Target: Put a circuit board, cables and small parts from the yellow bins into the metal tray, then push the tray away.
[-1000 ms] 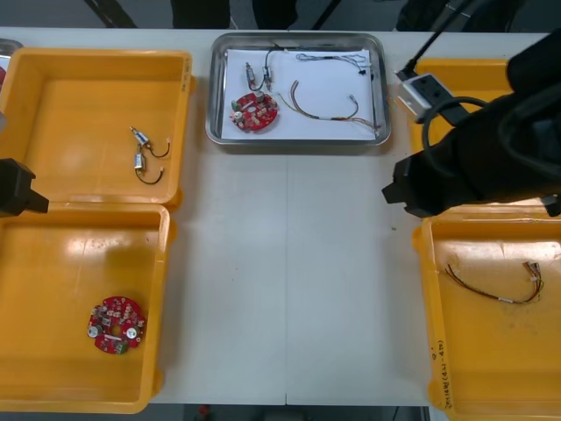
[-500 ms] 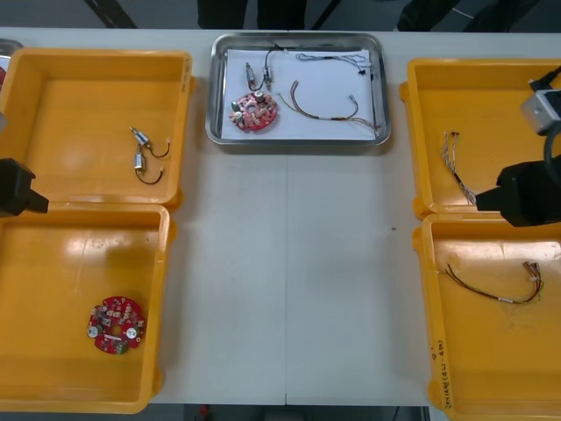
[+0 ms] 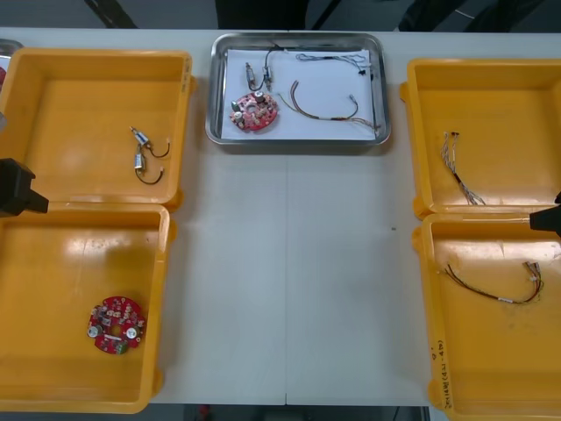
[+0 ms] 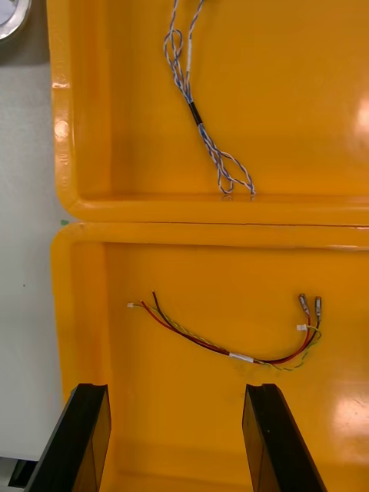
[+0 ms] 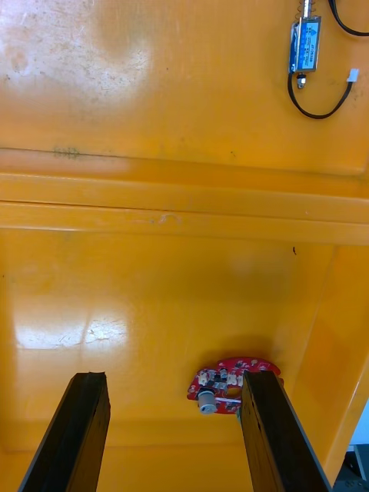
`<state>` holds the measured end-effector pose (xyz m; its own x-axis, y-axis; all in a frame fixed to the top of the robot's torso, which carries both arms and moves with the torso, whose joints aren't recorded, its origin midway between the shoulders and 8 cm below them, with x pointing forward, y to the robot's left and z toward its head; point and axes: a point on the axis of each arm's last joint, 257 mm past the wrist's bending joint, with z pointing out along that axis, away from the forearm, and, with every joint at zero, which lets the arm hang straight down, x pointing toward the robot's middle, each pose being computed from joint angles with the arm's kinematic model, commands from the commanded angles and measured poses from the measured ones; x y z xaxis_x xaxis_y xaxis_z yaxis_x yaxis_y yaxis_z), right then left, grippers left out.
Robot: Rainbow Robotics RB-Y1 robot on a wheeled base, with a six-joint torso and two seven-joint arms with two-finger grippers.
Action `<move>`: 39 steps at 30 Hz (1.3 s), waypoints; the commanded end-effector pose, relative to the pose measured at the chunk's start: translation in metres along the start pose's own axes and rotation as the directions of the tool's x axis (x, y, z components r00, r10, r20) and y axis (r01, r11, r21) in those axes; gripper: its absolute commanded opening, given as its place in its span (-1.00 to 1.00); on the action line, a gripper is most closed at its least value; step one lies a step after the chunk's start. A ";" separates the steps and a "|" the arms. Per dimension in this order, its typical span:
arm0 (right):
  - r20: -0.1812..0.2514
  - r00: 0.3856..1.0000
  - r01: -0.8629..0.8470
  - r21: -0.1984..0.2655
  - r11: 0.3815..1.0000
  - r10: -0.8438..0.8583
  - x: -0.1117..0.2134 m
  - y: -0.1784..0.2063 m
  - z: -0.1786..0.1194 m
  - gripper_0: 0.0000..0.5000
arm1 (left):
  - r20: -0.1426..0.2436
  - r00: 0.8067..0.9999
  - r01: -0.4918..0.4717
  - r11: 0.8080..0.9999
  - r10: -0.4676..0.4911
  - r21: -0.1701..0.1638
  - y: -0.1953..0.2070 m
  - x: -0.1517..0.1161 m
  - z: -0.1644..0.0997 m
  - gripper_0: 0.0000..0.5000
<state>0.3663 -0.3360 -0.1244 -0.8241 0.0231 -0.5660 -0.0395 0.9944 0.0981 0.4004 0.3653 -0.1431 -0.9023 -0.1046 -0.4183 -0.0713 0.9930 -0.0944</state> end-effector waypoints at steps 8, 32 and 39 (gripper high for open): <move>-0.069 0.997 0.047 0.122 0.991 -0.038 0.027 -0.053 0.000 1.00 | 0.028 0.996 -0.088 0.995 0.090 -0.050 0.016 -0.005 -0.017 1.00; -0.164 0.986 0.060 0.165 0.984 -0.033 0.045 -0.089 0.006 1.00 | 0.028 0.996 -0.088 0.995 0.090 -0.050 0.016 -0.005 -0.017 1.00; -0.165 0.986 0.059 0.171 0.984 -0.031 0.045 -0.090 0.006 1.00 | 0.028 0.996 -0.088 0.995 0.090 -0.050 0.016 -0.005 -0.017 1.00</move>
<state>0.3397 -0.4078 -0.1739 -0.9061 0.0110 -0.4229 0.0219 0.9995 -0.0210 0.4004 0.3654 -0.1431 -0.9023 -0.1046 -0.4183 -0.0713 0.9930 -0.0944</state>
